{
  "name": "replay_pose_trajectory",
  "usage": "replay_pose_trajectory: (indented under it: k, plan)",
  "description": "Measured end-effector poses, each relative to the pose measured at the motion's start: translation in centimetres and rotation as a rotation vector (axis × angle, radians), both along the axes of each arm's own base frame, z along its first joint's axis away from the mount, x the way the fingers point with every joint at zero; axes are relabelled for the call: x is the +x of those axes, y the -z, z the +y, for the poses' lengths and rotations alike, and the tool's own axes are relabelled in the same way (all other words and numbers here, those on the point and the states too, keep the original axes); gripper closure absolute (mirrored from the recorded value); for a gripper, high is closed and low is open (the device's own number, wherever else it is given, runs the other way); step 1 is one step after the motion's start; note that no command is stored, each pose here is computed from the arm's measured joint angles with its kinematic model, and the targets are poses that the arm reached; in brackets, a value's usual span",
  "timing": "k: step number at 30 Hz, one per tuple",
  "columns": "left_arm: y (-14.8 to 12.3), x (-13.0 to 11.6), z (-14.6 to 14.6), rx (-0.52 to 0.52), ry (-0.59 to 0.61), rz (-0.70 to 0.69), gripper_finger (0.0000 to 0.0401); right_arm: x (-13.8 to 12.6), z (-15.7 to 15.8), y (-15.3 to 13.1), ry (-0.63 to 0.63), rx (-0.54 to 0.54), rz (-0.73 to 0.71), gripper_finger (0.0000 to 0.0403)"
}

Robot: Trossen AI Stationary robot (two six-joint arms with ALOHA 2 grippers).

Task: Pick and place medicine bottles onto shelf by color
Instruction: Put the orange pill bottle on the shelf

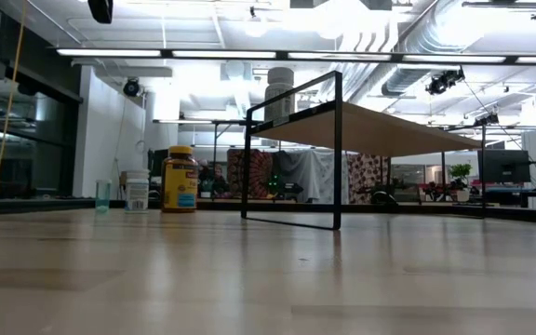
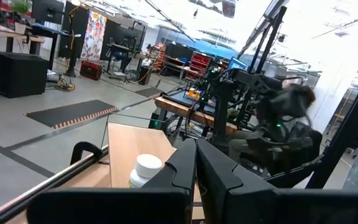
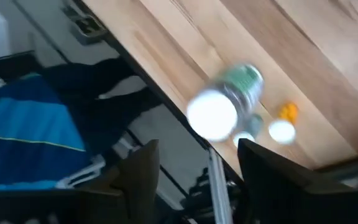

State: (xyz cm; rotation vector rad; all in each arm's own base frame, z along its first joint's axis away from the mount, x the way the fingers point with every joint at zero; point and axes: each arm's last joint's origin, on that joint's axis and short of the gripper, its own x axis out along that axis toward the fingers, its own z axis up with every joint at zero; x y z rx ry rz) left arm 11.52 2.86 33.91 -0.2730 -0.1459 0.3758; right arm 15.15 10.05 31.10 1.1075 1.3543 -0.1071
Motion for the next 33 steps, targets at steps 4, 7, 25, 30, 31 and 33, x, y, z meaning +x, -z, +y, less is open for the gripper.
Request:
replay_pose_trajectory:
  k: [4,7,25,30,31,33]
  plan:
    - [0.0,0.0,0.0,0.024,-0.005,0.009,0.0398,-1.4,2.3,0.4,-0.028,-0.067,0.02,0.0183]
    - [0.0,0.0,0.0,0.026,-0.005,0.011,0.0398,-2.1,4.0,1.3,-0.108,-0.16,0.027,0.0183]
    - [0.0,0.0,0.1,0.022,-0.024,0.009,0.0398,-2.3,10.9,8.2,-0.458,-0.512,0.116,0.0182]
    - [0.0,0.0,0.1,0.021,-0.031,0.008,0.0398,-2.6,10.9,9.4,-0.39,-0.549,0.121,0.0182]
    - [0.0,0.0,0.1,0.021,-0.031,0.008,0.0398,-2.6,10.8,9.7,-0.38,-0.551,0.119,0.0182]
    - [0.0,0.0,0.1,0.021,-0.031,0.008,0.0398,-2.7,10.7,10.1,-0.383,-0.552,0.118,0.0182]
